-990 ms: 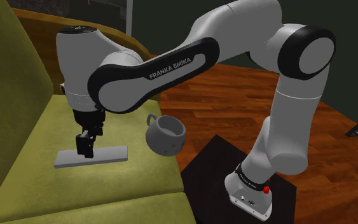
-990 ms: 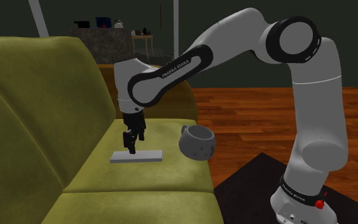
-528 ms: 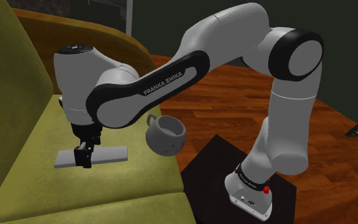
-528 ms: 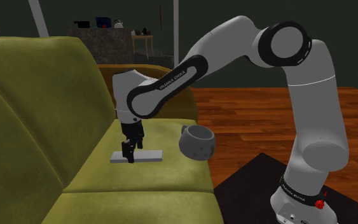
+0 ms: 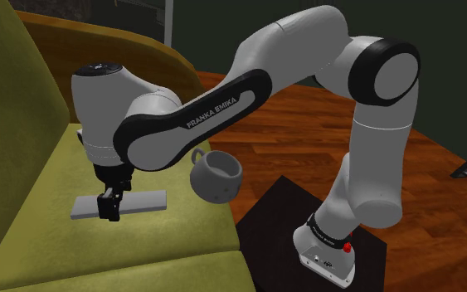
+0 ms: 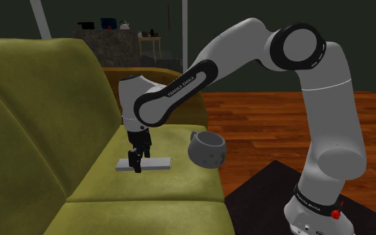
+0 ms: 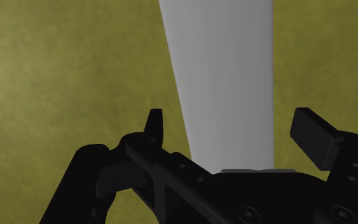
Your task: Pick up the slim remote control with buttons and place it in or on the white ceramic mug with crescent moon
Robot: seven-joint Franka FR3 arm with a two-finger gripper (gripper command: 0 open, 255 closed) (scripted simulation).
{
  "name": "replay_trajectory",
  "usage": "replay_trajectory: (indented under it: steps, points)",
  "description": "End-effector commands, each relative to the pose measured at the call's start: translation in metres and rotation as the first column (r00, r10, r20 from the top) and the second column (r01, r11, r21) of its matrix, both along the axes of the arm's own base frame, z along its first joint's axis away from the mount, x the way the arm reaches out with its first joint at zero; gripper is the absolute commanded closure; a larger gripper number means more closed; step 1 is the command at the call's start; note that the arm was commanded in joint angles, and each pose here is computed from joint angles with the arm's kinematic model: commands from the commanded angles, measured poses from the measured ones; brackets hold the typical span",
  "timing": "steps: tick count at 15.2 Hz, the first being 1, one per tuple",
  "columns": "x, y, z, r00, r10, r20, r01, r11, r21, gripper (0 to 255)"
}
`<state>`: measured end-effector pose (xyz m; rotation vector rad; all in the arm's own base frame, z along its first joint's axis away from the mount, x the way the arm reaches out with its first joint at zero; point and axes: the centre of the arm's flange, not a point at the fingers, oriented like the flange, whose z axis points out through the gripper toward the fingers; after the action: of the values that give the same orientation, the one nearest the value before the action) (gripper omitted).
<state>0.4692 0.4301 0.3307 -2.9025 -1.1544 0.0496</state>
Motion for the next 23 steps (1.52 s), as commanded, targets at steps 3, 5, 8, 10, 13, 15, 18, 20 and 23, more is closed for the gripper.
replay_trajectory:
  steps: [3,5,8,10,13,15,18,20,23]
  points:
    - [0.0,0.0,0.0,1.0,0.0,0.0,0.0,1.0,0.0,255]
    - [0.0,0.0,0.0,1.0,0.0,0.0,0.0,1.0,0.0,255]
    - [0.0,0.0,0.0,1.0,0.0,0.0,0.0,1.0,0.0,255]
    - [0.0,0.0,0.0,1.0,0.0,0.0,0.0,1.0,0.0,255]
    - [0.0,0.0,0.01,1.0,0.0,0.0,0.0,1.0,0.0,255]
    - [0.0,0.0,0.021,1.0,0.0,0.0,0.0,1.0,0.0,255]
    - [0.0,0.0,0.037,1.0,0.0,0.0,0.0,1.0,0.0,255]
    - [0.0,0.0,0.047,1.0,0.0,0.0,0.0,1.0,0.0,255]
    - [0.0,0.0,0.063,1.0,0.0,0.0,0.0,1.0,0.0,255]
